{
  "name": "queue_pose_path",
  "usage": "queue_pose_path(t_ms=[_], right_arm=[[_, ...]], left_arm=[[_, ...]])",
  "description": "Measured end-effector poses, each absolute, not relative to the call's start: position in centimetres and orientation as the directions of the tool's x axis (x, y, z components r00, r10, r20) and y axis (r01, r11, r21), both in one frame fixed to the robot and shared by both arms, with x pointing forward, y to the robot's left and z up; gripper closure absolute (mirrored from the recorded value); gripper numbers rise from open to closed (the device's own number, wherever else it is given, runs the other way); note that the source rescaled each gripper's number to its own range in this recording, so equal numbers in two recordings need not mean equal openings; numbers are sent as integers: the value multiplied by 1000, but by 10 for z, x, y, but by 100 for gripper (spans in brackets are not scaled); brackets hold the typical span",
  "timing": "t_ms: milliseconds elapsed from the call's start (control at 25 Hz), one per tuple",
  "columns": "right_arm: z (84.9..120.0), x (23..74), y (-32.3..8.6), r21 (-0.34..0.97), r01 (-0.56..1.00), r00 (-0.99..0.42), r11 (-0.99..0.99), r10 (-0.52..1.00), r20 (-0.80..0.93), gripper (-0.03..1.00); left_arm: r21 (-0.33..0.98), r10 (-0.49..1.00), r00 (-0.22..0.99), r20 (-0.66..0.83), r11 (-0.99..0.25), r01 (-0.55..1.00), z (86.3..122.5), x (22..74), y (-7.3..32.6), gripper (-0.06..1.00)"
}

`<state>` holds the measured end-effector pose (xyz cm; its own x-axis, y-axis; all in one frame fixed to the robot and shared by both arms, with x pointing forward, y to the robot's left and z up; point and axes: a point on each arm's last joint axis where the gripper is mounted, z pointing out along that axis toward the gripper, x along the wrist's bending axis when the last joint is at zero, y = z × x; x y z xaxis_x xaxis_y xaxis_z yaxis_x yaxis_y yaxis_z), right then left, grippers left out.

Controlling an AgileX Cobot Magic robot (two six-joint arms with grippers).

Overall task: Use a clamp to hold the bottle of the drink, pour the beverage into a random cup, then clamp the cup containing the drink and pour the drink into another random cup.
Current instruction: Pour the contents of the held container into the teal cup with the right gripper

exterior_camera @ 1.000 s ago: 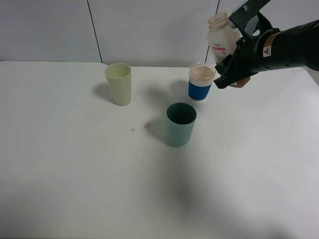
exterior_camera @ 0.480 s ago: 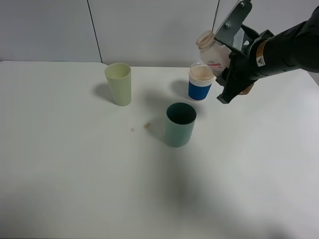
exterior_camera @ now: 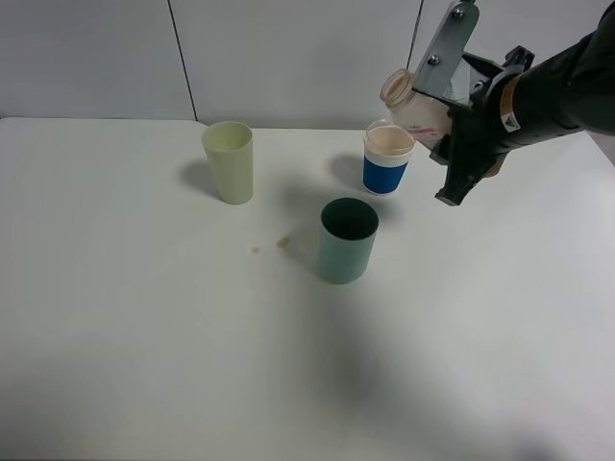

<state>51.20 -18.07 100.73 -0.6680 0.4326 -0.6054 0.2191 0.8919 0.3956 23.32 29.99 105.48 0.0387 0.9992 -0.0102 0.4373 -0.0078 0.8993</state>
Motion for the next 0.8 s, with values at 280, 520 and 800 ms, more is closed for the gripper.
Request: queue_pose_path(t_ms=[280, 520, 800], right_arm=[[1009, 510, -177, 346, 179, -666, 921, 372, -646, 95], [1010, 507, -170, 324, 131, -670, 937, 324, -668, 95], [1011, 505, -165, 307, 98, -666, 947, 292, -687, 95]], left_arm=[[899, 999, 39, -10, -8, 437, 1055, 233, 300, 5], [899, 999, 39, -10, -8, 437, 1055, 233, 300, 5], [899, 999, 39, -10, -8, 437, 1055, 233, 300, 5]])
